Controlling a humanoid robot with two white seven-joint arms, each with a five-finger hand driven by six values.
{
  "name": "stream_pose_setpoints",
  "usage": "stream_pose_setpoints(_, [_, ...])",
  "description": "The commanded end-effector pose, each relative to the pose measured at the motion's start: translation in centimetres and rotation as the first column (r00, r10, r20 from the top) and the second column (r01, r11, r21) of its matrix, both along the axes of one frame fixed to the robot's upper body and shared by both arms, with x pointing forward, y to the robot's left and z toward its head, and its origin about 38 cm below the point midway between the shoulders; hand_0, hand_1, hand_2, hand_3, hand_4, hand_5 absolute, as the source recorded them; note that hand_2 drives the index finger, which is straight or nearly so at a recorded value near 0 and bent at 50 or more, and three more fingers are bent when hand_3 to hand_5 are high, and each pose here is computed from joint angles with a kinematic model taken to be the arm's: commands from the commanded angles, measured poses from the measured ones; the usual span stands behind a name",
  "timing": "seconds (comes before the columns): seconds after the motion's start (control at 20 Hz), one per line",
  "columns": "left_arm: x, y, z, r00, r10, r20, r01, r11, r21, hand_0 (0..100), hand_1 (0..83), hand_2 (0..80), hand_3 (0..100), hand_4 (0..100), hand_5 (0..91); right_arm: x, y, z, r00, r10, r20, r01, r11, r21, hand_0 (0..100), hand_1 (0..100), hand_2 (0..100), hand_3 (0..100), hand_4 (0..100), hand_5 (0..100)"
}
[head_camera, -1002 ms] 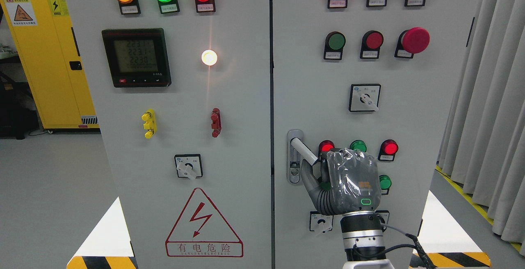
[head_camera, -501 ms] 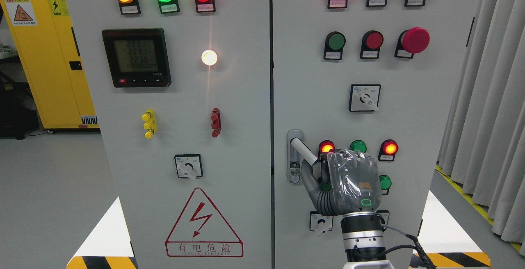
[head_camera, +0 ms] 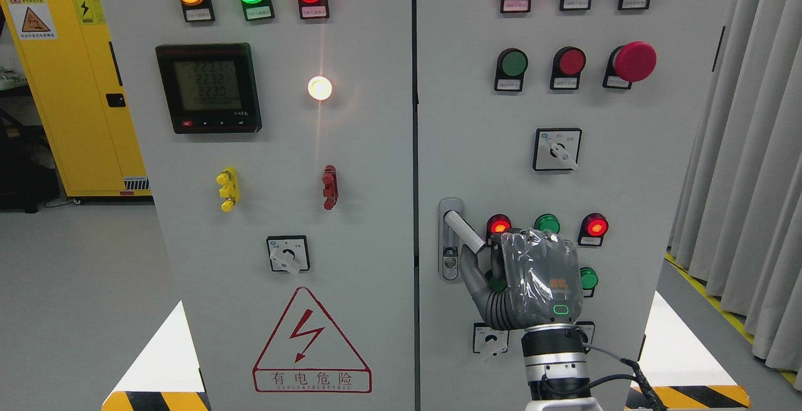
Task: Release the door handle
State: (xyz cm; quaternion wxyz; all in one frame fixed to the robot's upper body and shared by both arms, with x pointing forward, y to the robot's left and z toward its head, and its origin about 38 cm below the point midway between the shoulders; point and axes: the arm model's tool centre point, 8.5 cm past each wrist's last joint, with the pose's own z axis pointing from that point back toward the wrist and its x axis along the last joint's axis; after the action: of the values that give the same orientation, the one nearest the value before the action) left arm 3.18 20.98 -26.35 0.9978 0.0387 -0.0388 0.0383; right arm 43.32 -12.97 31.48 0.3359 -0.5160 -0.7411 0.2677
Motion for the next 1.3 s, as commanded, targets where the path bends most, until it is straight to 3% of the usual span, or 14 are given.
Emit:
stream_pose_setpoints(0.0, [0.43,-0.03,0.0,1.0,0.0,0.013,0.0,1.0,-0.001,12,55.6,0.0,0,0,0.0,0.04,-0.19,0.0,1.0,-0.003,-0.001,0.003,1.0,0.004,60,41,99,100,100,100])
stream_pose_setpoints(1.25, [0.43,-0.03,0.0,1.0,0.0,0.013,0.0,1.0,-0.001,12,55.6,0.0,0,0,0.0,-0.23,-0.26,0.41,1.0,0.001,0.014,-0.001,1.0,0.009,57,39,99,100,100,100])
